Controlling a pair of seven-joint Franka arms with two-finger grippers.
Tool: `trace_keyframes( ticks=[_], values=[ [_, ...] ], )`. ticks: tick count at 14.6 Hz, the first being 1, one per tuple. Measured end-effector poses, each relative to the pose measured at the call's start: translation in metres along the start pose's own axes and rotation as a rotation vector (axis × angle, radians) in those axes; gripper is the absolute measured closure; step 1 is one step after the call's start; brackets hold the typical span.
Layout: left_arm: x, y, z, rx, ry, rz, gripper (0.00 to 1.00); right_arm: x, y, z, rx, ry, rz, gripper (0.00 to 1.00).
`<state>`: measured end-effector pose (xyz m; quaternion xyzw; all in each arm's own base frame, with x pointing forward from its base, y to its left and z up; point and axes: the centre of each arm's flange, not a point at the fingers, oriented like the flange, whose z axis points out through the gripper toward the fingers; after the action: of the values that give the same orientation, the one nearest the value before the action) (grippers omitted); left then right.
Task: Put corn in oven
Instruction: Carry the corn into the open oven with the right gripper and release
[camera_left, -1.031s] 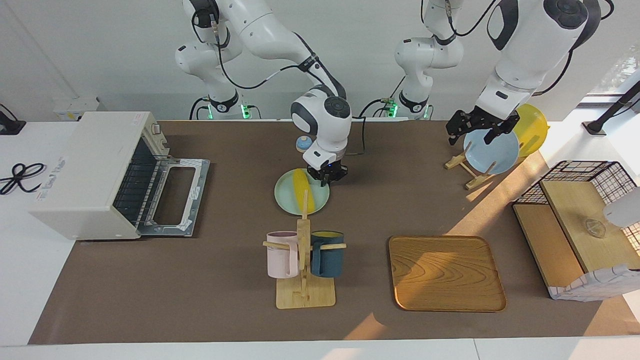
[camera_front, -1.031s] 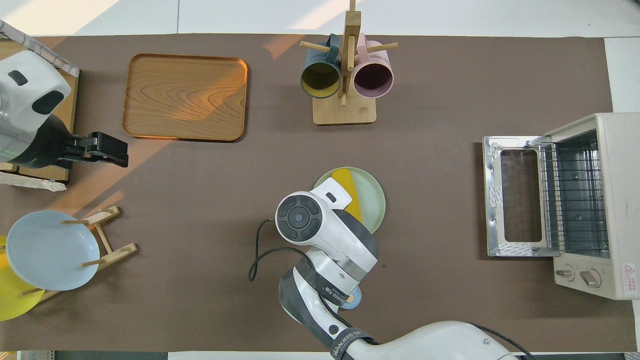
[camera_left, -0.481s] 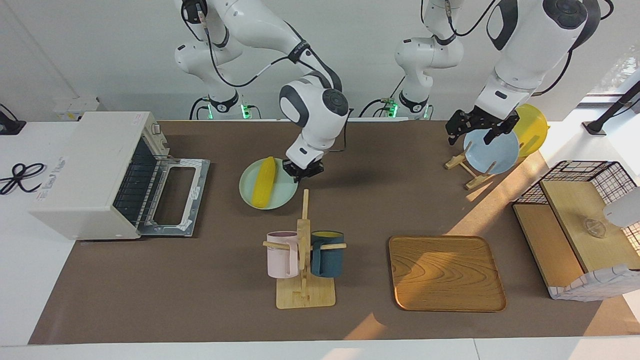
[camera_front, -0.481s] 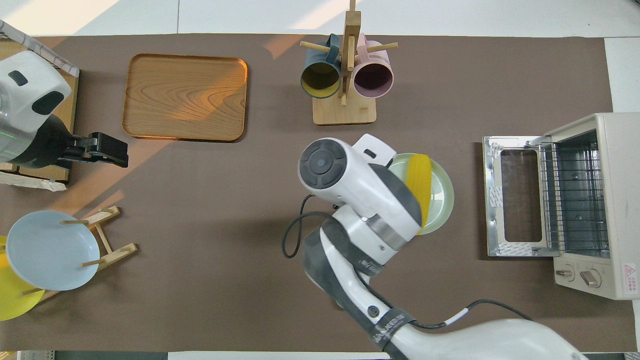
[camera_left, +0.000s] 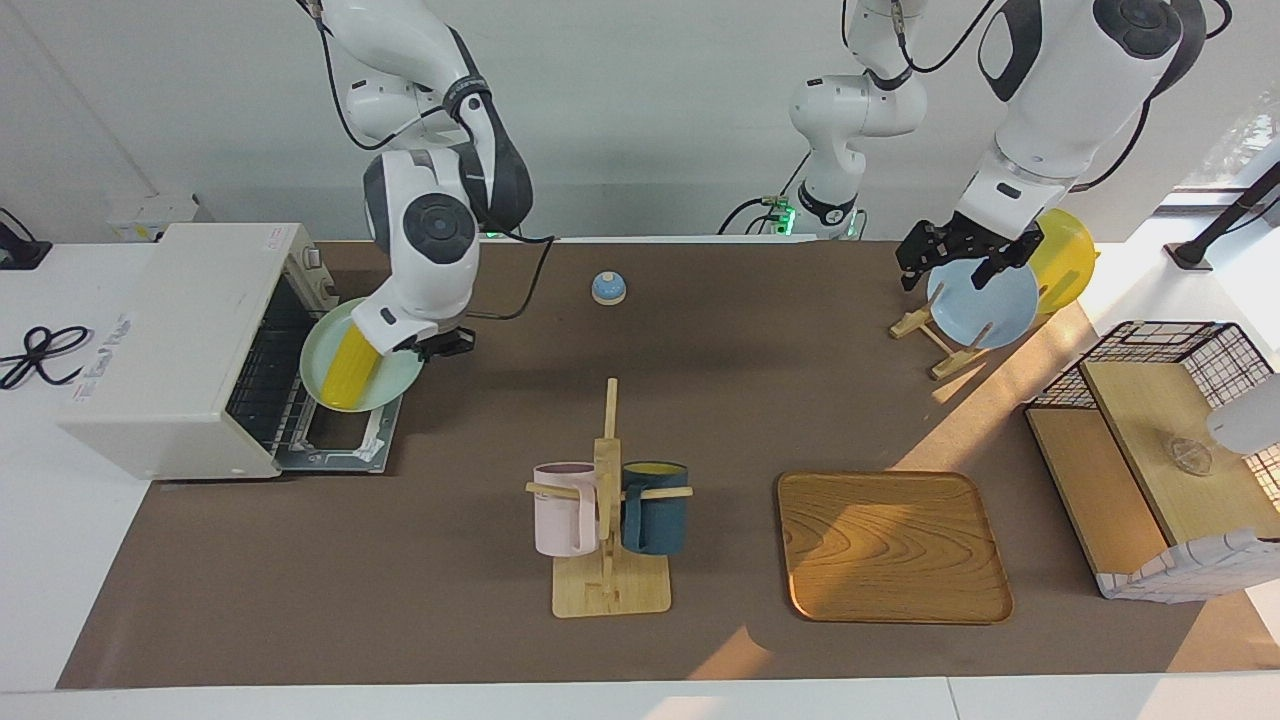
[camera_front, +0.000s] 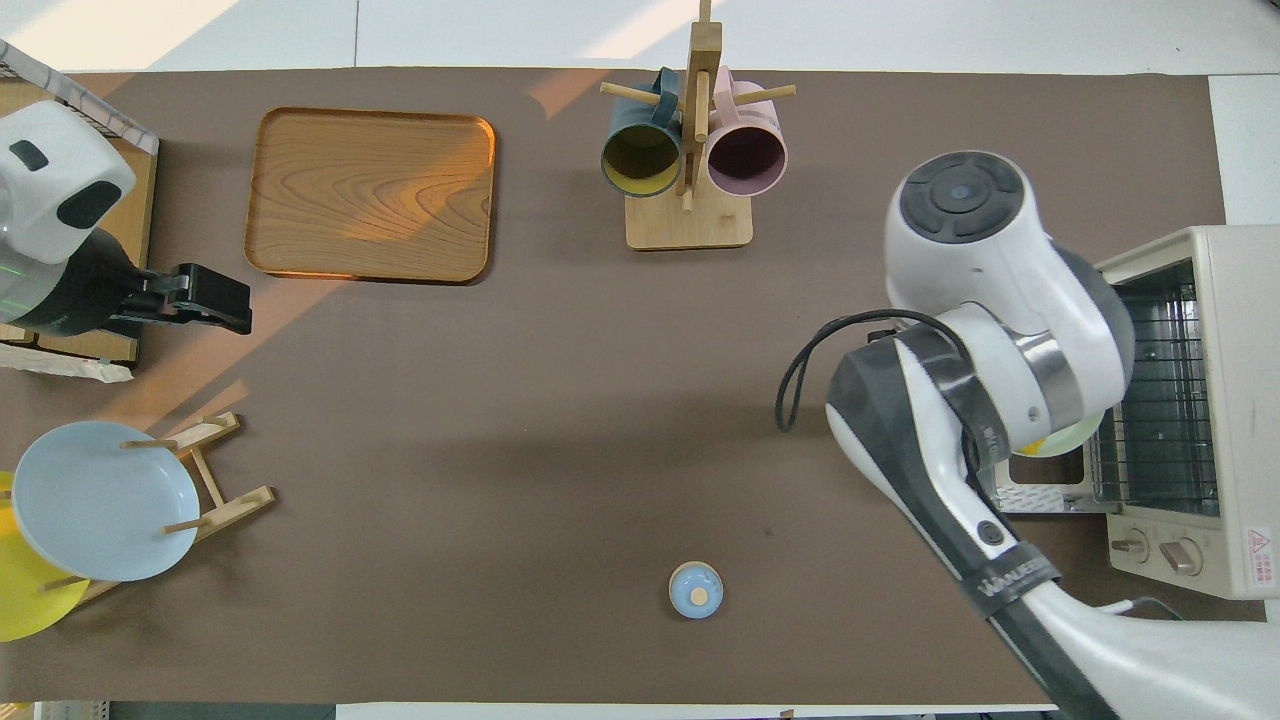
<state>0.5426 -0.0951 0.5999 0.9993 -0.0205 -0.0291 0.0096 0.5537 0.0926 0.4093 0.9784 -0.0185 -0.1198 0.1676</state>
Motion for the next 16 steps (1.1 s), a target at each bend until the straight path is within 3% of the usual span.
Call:
trace_keyframes(
  ticks=[4,9,16],
  values=[
    [0.000,0.000,0.000,0.000,0.000,-0.001,0.00,0.008,0.048,0.028,0.003,-0.030,-0.070,0.97],
    [0.000,0.000,0.000,0.000,0.000,-0.001,0.00,0.011,0.089,0.064,0.036,-0.015,-0.103,0.97],
    [0.000,0.000,0.000,0.000,0.000,-0.001,0.00,0.007,0.105,0.077,0.048,0.005,-0.100,0.94]
  ],
)
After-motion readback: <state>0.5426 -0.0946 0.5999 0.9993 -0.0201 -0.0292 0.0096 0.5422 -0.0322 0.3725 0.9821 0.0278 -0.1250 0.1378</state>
